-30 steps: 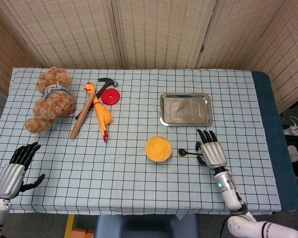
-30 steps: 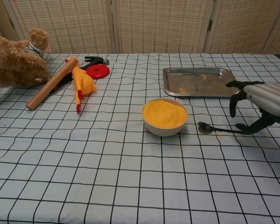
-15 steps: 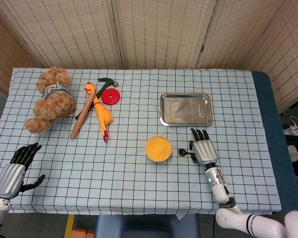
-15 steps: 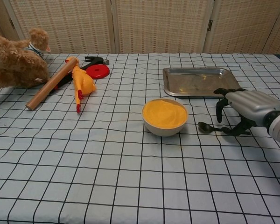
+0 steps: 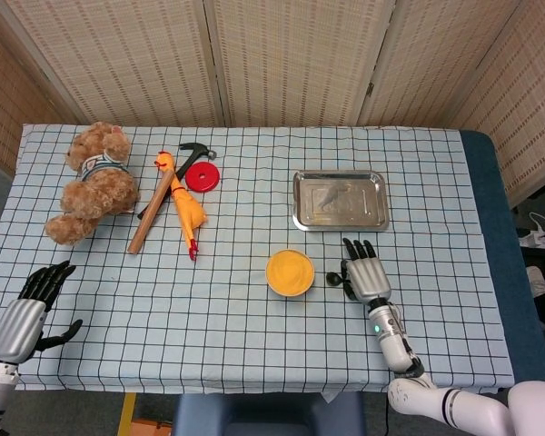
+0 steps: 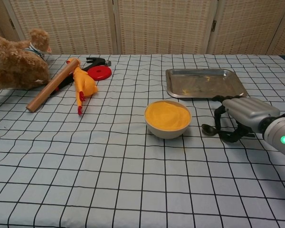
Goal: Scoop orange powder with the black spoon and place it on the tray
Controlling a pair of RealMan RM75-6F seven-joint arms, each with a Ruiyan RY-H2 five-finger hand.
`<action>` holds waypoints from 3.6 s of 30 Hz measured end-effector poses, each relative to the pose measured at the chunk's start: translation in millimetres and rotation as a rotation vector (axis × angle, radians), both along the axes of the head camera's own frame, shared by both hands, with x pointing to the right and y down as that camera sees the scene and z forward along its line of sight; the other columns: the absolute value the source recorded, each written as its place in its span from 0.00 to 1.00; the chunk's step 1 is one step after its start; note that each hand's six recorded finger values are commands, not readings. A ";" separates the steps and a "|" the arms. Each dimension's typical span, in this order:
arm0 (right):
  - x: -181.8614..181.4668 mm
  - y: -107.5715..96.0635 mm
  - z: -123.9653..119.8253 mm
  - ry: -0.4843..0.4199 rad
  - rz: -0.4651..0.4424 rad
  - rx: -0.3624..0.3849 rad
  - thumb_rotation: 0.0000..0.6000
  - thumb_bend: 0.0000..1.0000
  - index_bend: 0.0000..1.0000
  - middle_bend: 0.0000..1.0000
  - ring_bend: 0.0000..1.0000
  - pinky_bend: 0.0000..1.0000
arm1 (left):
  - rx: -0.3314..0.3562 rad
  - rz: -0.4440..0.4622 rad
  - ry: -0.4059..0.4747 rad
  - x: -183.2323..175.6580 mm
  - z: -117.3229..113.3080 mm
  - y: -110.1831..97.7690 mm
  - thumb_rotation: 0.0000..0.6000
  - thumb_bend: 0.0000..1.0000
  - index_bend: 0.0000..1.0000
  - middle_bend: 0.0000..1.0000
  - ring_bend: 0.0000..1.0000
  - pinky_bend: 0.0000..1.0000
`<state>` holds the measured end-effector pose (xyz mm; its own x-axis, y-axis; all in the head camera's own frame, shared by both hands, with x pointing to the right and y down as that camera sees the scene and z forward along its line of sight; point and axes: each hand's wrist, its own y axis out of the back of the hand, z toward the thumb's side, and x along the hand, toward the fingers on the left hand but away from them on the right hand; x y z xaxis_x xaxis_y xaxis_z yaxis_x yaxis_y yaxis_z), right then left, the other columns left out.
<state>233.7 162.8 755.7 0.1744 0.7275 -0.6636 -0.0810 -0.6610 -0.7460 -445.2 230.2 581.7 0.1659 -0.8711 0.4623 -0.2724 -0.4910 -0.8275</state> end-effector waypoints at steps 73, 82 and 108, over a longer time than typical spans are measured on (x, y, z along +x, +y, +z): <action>-53.6 -59.4 -63.7 -0.082 -0.060 0.095 1.00 0.33 0.44 0.00 0.00 0.00 | 0.001 0.003 0.012 -0.8 -3.8 1.0 1.00 0.33 0.00 0.00 0.00 0.05; -48.4 -73.3 -56.5 -0.071 -0.046 -0.039 1.00 0.33 0.48 0.00 0.00 0.00 | -0.016 0.008 0.003 -0.2 2.0 0.6 1.00 0.33 0.00 0.00 0.00 0.05; -49.1 -84.9 -44.4 -0.041 -0.041 -0.207 1.00 0.33 0.52 0.00 0.00 0.00 | -0.019 0.002 0.009 -1.4 2.8 -0.5 1.00 0.34 0.00 0.00 0.00 0.05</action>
